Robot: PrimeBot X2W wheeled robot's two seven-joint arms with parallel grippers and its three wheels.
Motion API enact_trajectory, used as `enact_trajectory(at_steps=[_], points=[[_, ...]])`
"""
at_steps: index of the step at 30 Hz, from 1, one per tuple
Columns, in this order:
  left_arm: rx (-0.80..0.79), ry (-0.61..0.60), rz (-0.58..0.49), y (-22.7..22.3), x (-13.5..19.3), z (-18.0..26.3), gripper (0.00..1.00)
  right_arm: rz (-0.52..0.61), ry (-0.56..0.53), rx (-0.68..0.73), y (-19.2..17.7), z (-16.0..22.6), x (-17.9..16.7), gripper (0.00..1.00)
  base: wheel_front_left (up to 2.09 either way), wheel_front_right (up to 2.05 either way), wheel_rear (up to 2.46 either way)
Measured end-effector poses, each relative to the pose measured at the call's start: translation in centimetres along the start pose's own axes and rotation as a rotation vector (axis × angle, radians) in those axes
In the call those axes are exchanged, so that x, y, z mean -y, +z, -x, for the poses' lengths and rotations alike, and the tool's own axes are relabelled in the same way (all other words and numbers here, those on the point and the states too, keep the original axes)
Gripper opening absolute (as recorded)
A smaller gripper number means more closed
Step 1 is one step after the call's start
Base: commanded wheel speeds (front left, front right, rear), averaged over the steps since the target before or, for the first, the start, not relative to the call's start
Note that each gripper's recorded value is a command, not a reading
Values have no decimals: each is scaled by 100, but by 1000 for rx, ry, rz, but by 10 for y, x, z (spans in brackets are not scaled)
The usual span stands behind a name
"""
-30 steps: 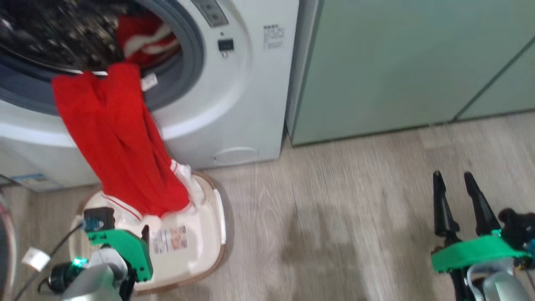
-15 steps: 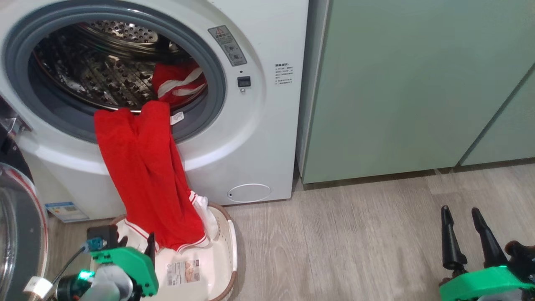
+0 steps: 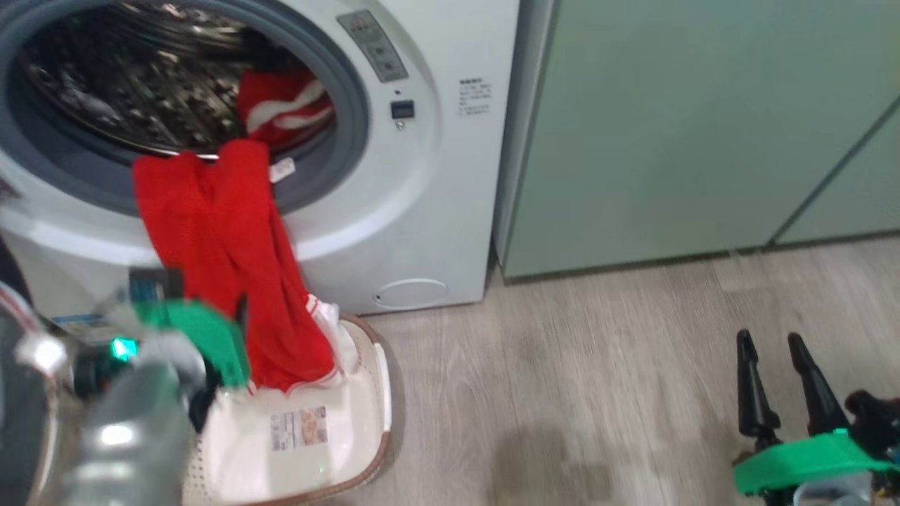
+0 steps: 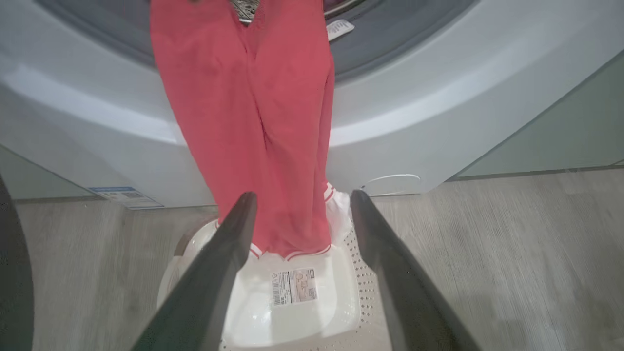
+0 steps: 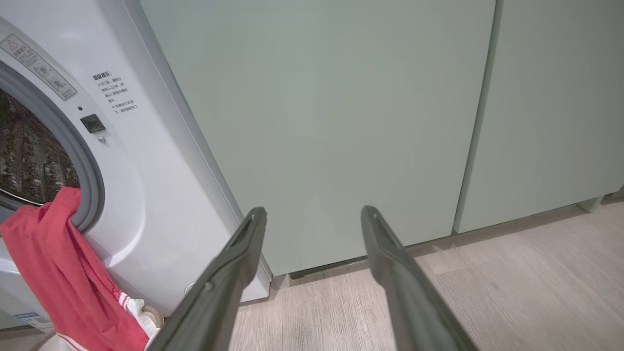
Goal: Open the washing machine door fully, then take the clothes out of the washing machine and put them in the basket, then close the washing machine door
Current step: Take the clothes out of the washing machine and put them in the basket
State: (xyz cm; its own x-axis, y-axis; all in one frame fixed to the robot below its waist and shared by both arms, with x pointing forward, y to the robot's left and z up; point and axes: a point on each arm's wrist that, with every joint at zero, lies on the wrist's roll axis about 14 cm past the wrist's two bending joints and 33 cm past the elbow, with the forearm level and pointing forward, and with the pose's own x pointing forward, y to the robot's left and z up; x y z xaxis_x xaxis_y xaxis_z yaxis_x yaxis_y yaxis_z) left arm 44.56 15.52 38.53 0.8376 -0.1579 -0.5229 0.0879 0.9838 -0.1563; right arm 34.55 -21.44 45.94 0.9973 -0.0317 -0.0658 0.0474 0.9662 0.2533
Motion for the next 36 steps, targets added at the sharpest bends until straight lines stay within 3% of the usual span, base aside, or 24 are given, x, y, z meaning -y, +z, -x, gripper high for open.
enact_trajectory(at_steps=[16, 25, 32, 33, 34, 36], points=[[-144, -15, -134, 103, 8, -88, 100, -11, -54, -33, -12, -31, 10, 100, 0, 0, 0], [-311, 13, -153, 93, -7, -145, 100, -7, -107, -81, -30, -47, 24, 100, 0, 0, 0], [-468, -2, -138, 54, -2, -167, 100, 4, -159, -115, -39, -44, 40, 100, 0, 0, 0], [-486, -4, -130, 49, -1, -168, 64, 4, -163, -119, -41, -43, 41, 100, 0, 0, 0], [-492, -7, -122, 47, 0, -169, 0, 5, -166, -121, -41, -43, 42, 100, 0, 0, 0], [-486, -9, -113, 47, 0, -168, 0, 3, -162, -115, -40, -46, 41, 100, 0, 0, 0]])
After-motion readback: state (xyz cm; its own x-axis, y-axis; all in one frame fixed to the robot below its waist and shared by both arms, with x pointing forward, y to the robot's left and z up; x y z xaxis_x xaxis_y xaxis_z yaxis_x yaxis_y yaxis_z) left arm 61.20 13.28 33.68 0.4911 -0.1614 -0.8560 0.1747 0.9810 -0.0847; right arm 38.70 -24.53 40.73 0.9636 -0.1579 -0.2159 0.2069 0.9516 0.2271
